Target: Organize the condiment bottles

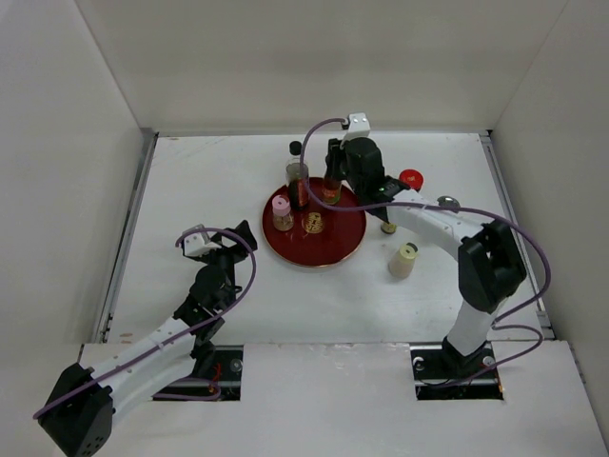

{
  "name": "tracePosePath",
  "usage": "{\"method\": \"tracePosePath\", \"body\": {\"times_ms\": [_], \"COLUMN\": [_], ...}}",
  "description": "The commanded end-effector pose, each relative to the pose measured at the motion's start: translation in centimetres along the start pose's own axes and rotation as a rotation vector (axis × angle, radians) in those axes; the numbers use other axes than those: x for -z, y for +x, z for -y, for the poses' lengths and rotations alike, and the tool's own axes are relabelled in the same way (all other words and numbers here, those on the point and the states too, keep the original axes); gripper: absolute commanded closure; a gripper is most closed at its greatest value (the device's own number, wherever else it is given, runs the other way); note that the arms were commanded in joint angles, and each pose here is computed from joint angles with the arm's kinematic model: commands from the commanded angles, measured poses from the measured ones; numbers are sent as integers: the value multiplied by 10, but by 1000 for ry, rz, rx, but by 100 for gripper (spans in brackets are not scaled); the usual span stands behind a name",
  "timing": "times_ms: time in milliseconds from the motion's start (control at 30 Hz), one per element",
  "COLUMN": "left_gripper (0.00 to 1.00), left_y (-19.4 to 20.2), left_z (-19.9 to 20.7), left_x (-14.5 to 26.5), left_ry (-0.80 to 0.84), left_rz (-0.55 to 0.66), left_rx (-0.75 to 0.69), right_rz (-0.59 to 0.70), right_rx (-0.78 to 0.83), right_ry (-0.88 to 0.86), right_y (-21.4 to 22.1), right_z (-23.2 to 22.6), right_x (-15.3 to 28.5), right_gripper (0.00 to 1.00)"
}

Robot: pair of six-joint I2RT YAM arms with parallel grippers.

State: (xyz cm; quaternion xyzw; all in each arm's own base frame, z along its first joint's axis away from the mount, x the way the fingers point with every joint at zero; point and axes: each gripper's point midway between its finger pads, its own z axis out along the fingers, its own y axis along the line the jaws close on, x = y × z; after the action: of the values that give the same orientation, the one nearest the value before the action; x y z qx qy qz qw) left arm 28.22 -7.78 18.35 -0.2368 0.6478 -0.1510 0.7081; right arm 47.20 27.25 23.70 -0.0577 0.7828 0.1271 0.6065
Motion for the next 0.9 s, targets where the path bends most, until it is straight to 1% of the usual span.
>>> {"method": "tracePosePath", "body": {"times_ms": [0, 100, 267, 367, 433, 567, 600, 633, 700, 767, 867], "left_gripper": [21, 21, 21, 21, 21, 21, 21, 21, 21, 21, 21], "left_y": [-7, -8, -7, -6, -6, -6, -6, -6, -6, -7, -6], "left_z": [7, 5, 4, 5, 5, 7, 6, 6, 6, 8, 5], "left_x": [-1, -2, -2, -2, -2, -2, -2, -2, -2, -1, -2], "left_ry": [27, 24, 19, 19, 21, 30, 30, 28, 27, 35, 28], "left_rz": [25, 28, 26, 23, 24, 24, 23, 24, 25, 27, 26], "left_rx": [46, 44, 41, 39, 41, 46, 45, 44, 44, 50, 45], "right_rz": [266, 260, 223, 190, 181, 177, 176, 178, 191, 206, 228], "right_rx": [-98, -96, -73, -58, -56, -59, -61, -64, -72, -78, -88], "right_ry": [-75, -76, -63, -54, -55, -61, -61, -63, -57, -42, -23], "right_y": [-97, -92, -70, -52, -43, -36, -35, -37, -44, -54, -68], "right_z": [-24, -28, -30, -32, -34, -35, -35, -35, -32, -28, -20], "right_x": [4, -1, -15, -22, -22, -19, -17, -14, -6, 5, 25], "right_gripper": [77, 77, 76, 73, 67, 64, 62, 56, 39, 28, 20]}}
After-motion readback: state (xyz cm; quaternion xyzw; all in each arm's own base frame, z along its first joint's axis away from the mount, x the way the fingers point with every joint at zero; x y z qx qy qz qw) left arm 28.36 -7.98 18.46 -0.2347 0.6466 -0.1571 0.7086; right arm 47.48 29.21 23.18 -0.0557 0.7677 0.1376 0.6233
